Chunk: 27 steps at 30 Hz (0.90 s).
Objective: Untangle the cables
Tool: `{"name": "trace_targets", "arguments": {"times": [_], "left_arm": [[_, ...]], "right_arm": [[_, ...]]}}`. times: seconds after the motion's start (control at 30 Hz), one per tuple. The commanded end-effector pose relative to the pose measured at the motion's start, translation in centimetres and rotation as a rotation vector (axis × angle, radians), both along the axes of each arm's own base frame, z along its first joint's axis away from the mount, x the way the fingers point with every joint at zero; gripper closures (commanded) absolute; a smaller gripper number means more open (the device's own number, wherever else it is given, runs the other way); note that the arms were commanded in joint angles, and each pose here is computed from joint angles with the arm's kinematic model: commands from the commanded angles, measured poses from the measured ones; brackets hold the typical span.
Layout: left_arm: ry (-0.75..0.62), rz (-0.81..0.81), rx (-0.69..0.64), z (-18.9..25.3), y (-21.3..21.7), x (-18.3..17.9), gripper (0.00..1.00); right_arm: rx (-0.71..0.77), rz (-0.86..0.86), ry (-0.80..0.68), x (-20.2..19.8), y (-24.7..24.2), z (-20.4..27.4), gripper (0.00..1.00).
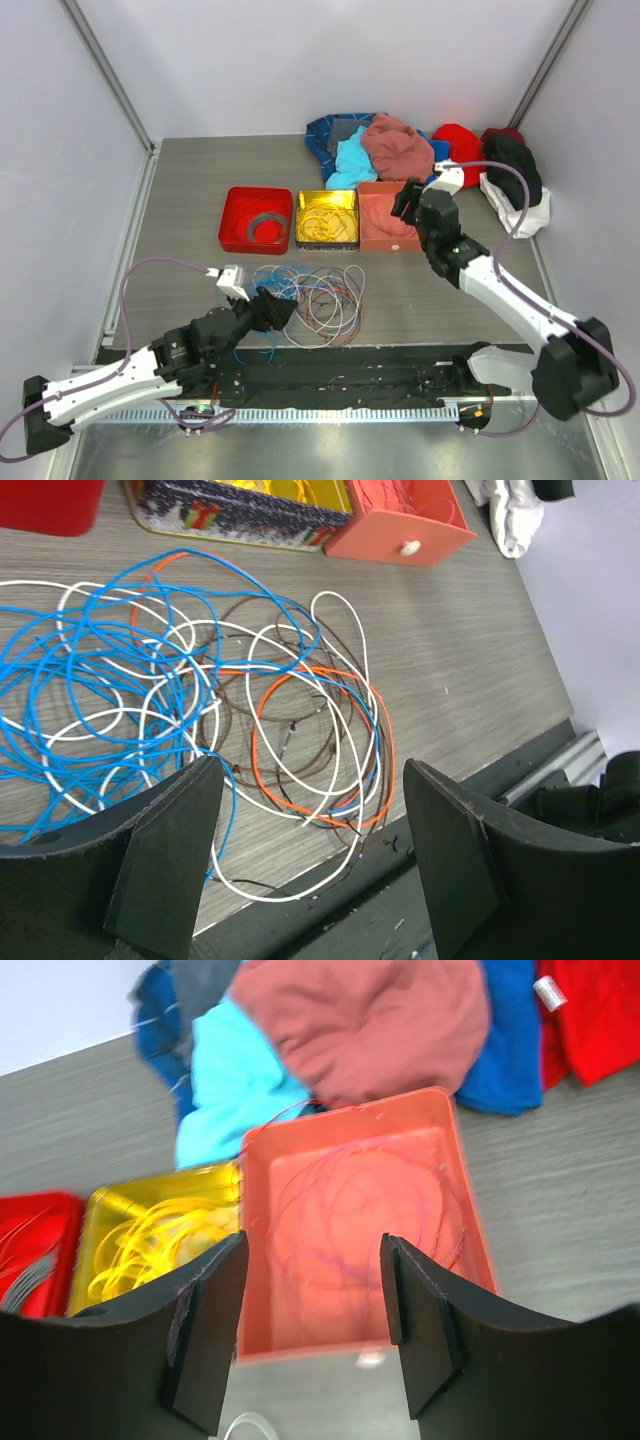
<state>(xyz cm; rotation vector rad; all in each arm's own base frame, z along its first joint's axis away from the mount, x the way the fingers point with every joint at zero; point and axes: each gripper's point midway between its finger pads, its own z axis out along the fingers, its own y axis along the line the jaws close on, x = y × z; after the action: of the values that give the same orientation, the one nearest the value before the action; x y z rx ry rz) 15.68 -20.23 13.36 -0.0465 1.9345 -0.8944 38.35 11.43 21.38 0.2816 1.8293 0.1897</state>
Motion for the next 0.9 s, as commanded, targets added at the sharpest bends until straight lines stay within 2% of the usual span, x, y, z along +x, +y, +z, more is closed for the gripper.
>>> {"name": "trace_targets", "arguments": {"times": [0.0, 0.13, 0.23, 0.27, 0.37, 0.43, 0.5, 0.67, 0.87], "left_arm": [[-0.041, 0.077, -0.026, 2.6, 0.9, 1.1, 0.22], [-0.07, 0.119, 0.022, 3.4, 1.9, 1.7, 0.22], [-0.077, 0.152, 0.061, 3.7, 2.5, 2.1, 0.21], [-0.078, 0.159, 0.077, 3.8, 2.7, 2.1, 0.2], [-0.068, 0.199, 0.125, 4.0, 3.6, 2.5, 0.13], [-0.056, 0.222, 0.167, 4.2, 4.1, 2.6, 0.04], [-0.058, 0.21, 0.177, 4.9, 3.7, 2.7, 0.0], [-0.024, 0.19, 0.263, 4.8, 2.3, 3.1, 0.0], [0.016, 0.161, 0.291, 4.6, 0.4, 3.4, 0.0]], "right_arm": [[0.015, 0.154, -0.013, -4.3, 3.6, 0.1, 0.37], [-0.011, 0.272, 0.059, -8.9, 6.6, -2.7, 0.37], [0.032, 0.328, 0.072, -12.3, 7.5, -4.1, 0.39], [0.079, 0.348, 0.037, -13.2, 7.5, -3.0, 0.4], [0.13, 0.422, 0.06, -16.0, 8.3, -4.5, 0.4], [0.143, 0.469, 0.066, -17.9, 8.9, -5.1, 0.4], [0.085, 0.469, 0.078, -19.2, 8.9, -6.1, 0.4], [-0.056, 0.498, 0.134, -20.5, 10.4, -8.9, 0.37], [-0.047, 0.548, 0.14, -20.0, 14.1, -10.0, 0.36]]}}
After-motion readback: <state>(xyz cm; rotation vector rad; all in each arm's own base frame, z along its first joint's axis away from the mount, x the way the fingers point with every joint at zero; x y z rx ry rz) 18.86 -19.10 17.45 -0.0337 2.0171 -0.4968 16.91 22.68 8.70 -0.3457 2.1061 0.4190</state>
